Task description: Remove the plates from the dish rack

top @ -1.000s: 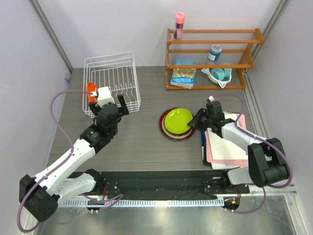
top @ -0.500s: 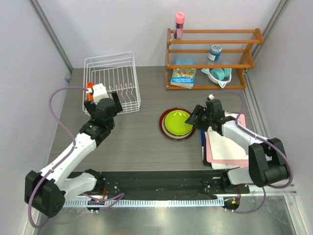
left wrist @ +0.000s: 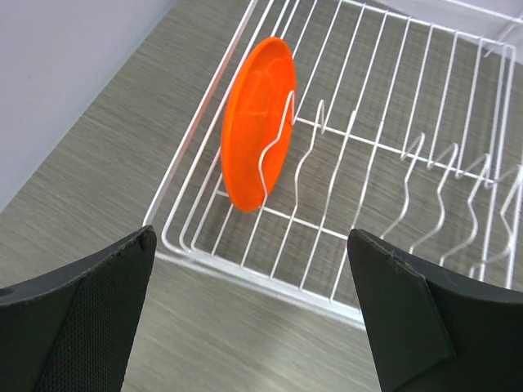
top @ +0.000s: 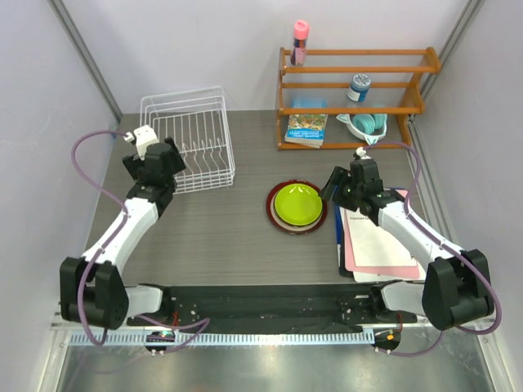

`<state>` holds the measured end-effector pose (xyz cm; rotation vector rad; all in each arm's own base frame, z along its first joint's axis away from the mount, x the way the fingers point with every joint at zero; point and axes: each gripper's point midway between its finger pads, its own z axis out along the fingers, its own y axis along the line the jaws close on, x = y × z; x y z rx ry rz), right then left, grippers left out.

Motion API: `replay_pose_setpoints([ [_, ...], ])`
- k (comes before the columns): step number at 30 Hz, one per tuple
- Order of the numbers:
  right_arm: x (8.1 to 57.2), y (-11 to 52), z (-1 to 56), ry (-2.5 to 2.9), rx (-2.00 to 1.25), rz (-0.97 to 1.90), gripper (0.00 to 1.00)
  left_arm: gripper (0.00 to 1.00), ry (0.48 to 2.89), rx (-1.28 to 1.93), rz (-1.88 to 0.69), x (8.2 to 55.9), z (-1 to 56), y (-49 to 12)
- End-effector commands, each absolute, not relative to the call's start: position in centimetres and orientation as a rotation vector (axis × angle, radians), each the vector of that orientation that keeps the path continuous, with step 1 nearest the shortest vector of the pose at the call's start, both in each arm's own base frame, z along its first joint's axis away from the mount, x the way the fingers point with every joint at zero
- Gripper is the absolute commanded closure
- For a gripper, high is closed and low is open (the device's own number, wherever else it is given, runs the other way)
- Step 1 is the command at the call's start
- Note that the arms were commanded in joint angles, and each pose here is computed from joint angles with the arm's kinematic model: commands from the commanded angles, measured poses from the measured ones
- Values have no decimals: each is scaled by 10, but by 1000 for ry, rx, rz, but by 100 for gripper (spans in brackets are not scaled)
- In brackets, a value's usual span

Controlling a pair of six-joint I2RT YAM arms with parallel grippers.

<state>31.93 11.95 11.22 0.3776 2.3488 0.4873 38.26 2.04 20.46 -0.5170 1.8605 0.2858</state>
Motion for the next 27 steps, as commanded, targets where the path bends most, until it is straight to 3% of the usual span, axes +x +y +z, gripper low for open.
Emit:
replay_pose_setpoints([
  [1, 329, 120, 121, 2316, 329, 482, 33, 1, 1815, -525, 239, 427, 218, 30],
  [10, 345, 131, 104, 2356, 295, 512, 33, 4, 1845, -552, 264, 476, 197, 50],
  [20, 351, 136, 84, 2407, 273, 516, 34, 13, 1869, -590, 264, 490, 169, 66],
  [23, 351, 135, 79, 2417, 278, 510, 35, 21, 1877, -587, 261, 491, 164, 65],
  [27, 352, 136, 75, 2427, 280, 511, 36, 40, 1880, -595, 253, 489, 163, 64],
])
